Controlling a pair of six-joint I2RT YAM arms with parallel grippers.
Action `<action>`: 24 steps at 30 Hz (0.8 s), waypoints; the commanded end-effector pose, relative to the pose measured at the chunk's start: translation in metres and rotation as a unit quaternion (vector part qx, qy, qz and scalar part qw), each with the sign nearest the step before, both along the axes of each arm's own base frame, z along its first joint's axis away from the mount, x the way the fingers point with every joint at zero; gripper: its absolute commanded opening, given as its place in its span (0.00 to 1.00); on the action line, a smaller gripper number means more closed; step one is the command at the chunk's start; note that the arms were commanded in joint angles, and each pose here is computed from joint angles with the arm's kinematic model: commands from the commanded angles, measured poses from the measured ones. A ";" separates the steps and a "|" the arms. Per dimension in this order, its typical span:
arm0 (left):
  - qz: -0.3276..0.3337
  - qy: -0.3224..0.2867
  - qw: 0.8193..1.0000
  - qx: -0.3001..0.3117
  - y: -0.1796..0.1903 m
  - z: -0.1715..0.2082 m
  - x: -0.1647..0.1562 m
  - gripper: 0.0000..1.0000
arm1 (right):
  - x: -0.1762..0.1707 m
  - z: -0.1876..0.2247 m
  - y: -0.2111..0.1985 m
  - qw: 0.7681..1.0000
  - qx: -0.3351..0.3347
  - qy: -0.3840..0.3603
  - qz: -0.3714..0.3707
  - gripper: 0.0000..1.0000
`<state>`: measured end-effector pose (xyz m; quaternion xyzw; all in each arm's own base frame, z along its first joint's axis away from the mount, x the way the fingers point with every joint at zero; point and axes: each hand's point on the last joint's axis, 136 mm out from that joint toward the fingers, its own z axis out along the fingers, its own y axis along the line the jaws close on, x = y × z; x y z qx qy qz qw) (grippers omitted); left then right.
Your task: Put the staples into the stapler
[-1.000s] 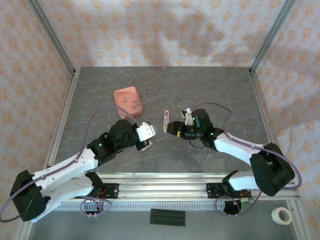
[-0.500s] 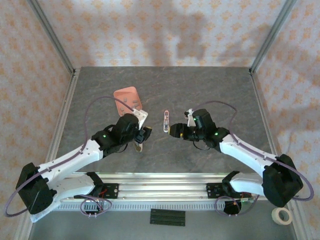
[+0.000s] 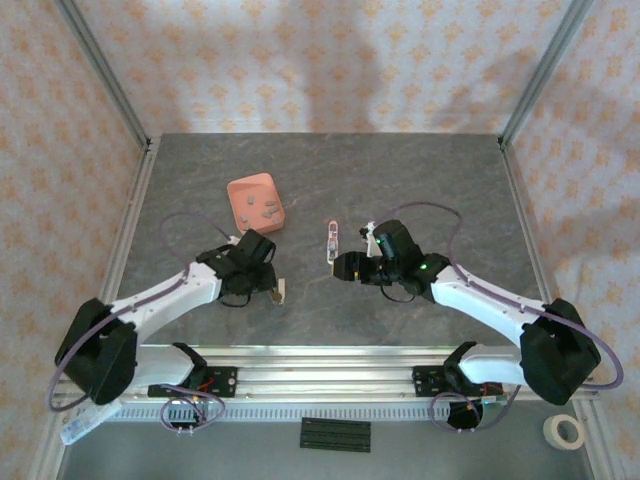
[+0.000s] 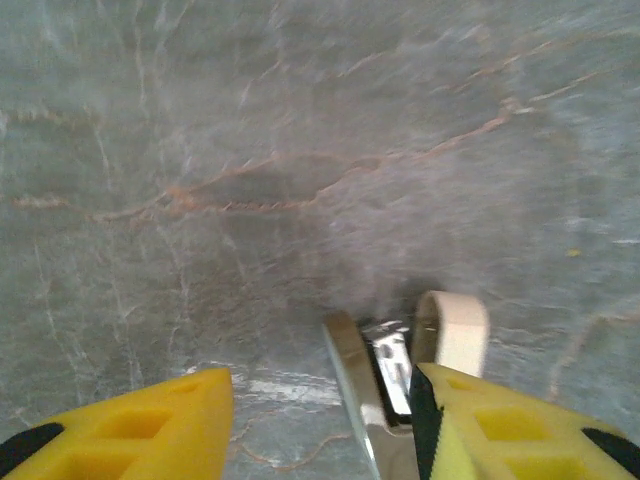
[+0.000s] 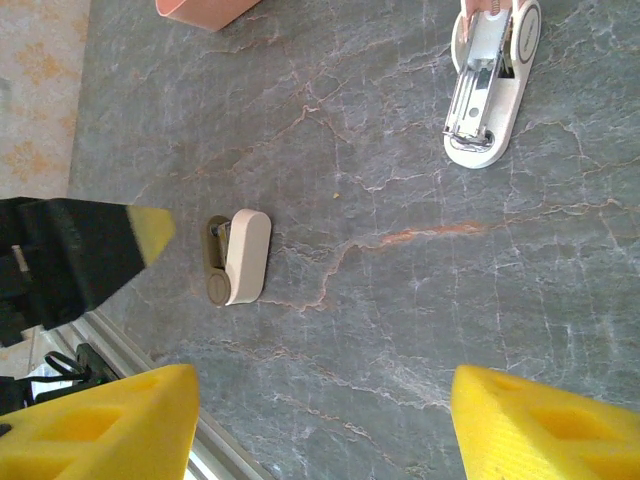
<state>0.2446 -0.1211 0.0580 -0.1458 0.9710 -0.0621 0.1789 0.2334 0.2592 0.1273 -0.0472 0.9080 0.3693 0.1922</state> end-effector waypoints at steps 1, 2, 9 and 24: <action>0.044 0.039 0.998 -0.010 0.001 -0.013 -0.003 0.51 | 0.002 0.006 0.001 1.000 0.000 -0.016 -0.001 0.67; 0.052 0.043 0.998 -0.010 0.001 -0.016 -0.001 0.52 | 0.002 0.007 0.000 1.000 -0.001 -0.018 -0.002 0.67; 0.065 0.047 0.996 -0.045 -0.011 -0.025 0.009 0.51 | -0.001 0.006 -0.005 1.000 -0.008 -0.020 -0.004 0.67; 0.051 0.069 0.994 -0.063 -0.020 -0.031 0.004 0.51 | -0.002 -0.001 -0.002 1.000 -0.009 -0.013 0.005 0.67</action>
